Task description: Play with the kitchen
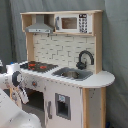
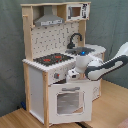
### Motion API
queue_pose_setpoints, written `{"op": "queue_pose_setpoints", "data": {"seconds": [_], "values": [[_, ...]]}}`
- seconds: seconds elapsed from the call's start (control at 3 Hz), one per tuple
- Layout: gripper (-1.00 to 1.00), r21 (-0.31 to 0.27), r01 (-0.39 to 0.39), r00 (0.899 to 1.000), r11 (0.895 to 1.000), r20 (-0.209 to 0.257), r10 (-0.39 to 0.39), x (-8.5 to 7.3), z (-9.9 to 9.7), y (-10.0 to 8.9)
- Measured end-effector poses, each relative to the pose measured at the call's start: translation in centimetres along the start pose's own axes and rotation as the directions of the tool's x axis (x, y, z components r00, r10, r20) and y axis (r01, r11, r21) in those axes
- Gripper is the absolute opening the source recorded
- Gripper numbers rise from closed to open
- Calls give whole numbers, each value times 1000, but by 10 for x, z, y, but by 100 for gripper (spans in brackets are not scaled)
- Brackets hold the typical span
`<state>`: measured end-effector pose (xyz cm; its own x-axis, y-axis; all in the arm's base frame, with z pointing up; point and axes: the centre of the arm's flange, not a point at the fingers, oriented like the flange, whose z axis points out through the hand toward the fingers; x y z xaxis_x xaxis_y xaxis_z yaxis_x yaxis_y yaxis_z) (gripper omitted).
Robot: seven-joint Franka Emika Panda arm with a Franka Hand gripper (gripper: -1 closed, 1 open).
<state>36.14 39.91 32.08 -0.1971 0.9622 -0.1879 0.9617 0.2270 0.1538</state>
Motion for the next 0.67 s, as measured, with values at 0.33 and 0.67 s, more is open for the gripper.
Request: {"op": "queue_pose_setpoints", "data": {"seconds": [0.33, 0.67], "values": [[-100, -1, -91, 996, 996, -8, 91, 8, -2, -5], [-100, -8, -160, 987, 987, -17, 160, 23, -8, -14]]}}
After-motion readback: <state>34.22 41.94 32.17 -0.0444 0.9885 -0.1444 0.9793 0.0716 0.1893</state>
